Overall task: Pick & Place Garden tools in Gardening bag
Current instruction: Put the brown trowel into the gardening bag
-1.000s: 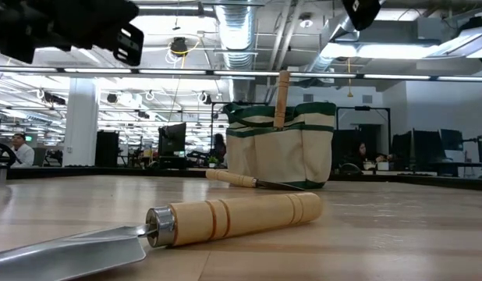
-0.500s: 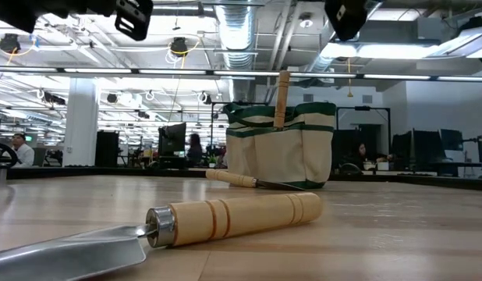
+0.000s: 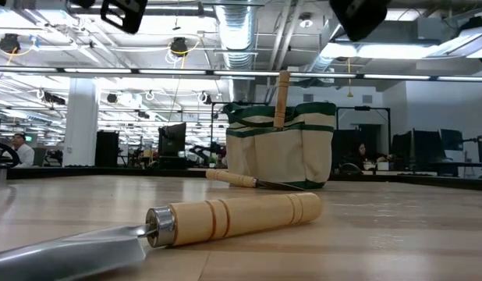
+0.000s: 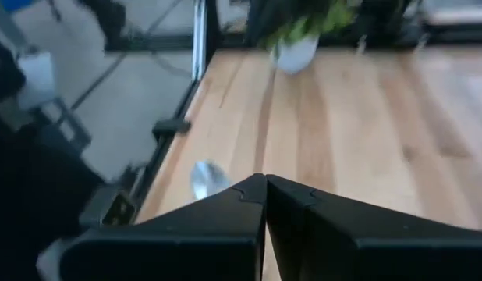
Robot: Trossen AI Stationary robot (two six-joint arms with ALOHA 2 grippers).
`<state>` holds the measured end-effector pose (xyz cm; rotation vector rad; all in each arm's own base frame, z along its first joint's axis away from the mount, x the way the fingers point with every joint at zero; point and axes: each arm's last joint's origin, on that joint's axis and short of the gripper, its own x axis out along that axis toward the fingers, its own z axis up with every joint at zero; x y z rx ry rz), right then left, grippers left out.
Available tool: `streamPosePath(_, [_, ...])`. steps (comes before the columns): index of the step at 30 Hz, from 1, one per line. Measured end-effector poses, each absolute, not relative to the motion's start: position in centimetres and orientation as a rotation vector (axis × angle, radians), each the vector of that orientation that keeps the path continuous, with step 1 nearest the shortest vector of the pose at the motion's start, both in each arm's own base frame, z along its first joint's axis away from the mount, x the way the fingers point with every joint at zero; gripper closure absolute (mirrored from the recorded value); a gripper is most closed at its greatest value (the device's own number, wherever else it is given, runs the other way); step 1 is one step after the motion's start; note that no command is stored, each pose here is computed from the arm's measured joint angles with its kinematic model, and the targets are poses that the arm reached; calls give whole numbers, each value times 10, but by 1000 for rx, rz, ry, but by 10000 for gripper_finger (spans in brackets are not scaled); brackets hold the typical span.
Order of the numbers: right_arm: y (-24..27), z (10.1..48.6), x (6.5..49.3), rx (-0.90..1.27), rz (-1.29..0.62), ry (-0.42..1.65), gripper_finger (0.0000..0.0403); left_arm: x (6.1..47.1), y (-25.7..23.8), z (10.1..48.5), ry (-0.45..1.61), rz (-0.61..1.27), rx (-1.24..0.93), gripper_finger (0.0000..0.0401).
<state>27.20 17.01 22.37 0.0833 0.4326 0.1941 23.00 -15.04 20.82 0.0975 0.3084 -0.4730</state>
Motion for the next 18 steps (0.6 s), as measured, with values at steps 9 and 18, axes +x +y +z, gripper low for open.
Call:
streamPosePath(9, [191,191,309,39,248,533,403,225,-159,212,304,-485,50,399])
streamPosePath(18, [198,160,335,-14,232,719,391,223,-162,211,308,-497,52,399])
